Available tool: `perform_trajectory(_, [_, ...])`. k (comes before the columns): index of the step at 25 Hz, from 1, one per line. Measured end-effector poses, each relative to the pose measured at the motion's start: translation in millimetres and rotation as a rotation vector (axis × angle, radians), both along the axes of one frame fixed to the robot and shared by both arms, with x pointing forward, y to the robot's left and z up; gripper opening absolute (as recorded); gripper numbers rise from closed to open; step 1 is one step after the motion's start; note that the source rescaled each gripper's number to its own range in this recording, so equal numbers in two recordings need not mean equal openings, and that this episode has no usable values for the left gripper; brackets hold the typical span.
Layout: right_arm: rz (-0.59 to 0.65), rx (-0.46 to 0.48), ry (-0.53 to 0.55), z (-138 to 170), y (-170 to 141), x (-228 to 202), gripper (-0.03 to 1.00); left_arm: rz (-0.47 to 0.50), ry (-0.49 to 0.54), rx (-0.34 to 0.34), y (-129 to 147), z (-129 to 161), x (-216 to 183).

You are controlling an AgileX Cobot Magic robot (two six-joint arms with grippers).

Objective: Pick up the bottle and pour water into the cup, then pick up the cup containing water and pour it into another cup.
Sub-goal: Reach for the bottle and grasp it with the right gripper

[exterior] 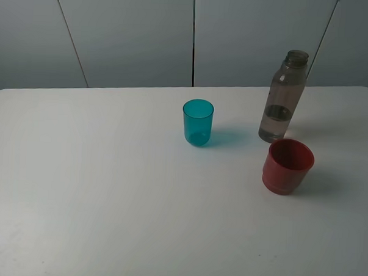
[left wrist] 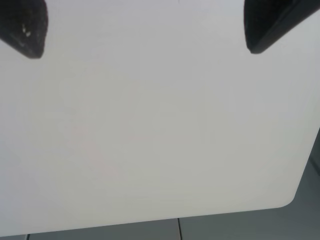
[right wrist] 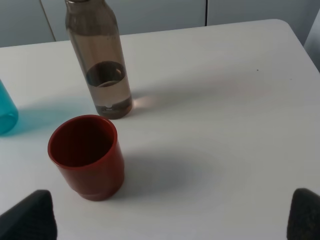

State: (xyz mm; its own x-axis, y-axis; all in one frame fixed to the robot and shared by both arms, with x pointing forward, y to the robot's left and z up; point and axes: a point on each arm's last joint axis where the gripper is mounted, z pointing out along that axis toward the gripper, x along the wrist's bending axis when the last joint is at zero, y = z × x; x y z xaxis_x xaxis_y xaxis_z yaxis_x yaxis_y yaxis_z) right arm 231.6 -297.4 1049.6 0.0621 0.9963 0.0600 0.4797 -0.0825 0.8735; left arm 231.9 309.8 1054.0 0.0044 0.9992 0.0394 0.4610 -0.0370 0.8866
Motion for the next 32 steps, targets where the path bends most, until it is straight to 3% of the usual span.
perform_trajectory(32, [0.033, 0.006, 0.024, 2.4, 0.0, -0.2, 1.0, 0.0, 0.0, 0.0, 0.0, 0.0, 0.0])
